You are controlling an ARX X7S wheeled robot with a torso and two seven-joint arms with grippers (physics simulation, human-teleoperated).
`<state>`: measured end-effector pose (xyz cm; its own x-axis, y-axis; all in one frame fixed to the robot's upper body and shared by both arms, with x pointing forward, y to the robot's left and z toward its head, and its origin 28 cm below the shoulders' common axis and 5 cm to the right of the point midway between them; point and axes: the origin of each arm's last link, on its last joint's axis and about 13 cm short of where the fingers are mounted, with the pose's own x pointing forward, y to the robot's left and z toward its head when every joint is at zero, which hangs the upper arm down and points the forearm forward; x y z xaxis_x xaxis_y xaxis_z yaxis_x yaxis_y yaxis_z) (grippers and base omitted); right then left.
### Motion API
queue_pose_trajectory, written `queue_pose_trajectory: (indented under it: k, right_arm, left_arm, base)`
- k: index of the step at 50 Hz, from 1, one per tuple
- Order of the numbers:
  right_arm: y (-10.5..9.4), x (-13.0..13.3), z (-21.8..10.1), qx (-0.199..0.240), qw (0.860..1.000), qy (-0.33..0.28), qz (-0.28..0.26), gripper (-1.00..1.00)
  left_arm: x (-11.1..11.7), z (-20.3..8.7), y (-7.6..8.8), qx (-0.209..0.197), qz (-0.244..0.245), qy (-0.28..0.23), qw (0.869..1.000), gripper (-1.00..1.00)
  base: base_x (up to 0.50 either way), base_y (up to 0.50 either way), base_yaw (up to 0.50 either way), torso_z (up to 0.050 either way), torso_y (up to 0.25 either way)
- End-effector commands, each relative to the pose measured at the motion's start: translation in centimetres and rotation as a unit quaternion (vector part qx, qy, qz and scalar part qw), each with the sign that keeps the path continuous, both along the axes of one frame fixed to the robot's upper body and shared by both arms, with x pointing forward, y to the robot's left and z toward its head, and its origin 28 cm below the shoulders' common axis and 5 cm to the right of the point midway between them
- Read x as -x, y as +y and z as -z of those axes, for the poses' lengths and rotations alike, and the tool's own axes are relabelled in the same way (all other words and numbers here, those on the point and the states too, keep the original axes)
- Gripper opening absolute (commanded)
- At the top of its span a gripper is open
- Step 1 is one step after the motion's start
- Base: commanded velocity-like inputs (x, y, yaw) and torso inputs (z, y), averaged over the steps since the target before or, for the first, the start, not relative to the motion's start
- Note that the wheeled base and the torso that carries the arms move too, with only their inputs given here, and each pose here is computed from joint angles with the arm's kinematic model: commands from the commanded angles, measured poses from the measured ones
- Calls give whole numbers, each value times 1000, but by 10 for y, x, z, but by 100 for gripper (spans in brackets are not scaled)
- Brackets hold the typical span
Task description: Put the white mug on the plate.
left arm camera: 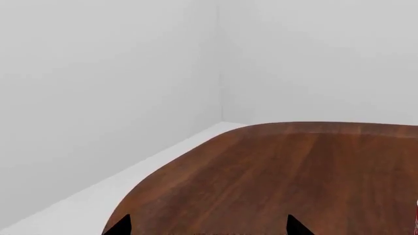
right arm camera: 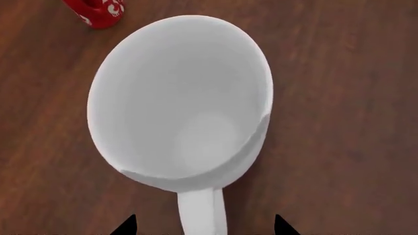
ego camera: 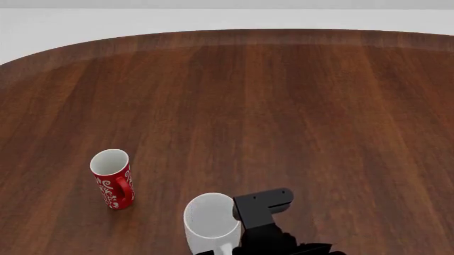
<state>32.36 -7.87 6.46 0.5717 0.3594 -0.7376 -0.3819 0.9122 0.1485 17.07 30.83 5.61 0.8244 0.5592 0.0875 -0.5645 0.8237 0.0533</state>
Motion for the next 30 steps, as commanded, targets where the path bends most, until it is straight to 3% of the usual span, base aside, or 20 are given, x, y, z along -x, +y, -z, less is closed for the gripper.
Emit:
queue_pose_trajectory:
  k: [1, 24, 25, 30]
  right_arm:
    - [0, -1, 4, 0, 1000, 7, -1, 100]
    - [4, -5, 9, 7, 1000, 17, -9, 100]
    - [4, -4, 9, 11, 1000, 12, -11, -100]
    - [5, -1, 8, 19, 1000, -1, -15, -100]
  left_arm:
    - [0, 1, 0, 0, 0, 0, 1000, 100]
    - [-1, 0, 0, 2, 2, 1, 1000, 100]
    - [-1, 1, 0, 3, 2, 1, 1000, 100]
    - [-1, 2, 1, 3, 2, 2, 1000, 100]
  base:
    - [0, 0, 0, 0, 0]
    - [0, 0, 0, 0, 0]
    - [0, 0, 0, 0, 0]
    - [0, 0, 0, 0, 0]
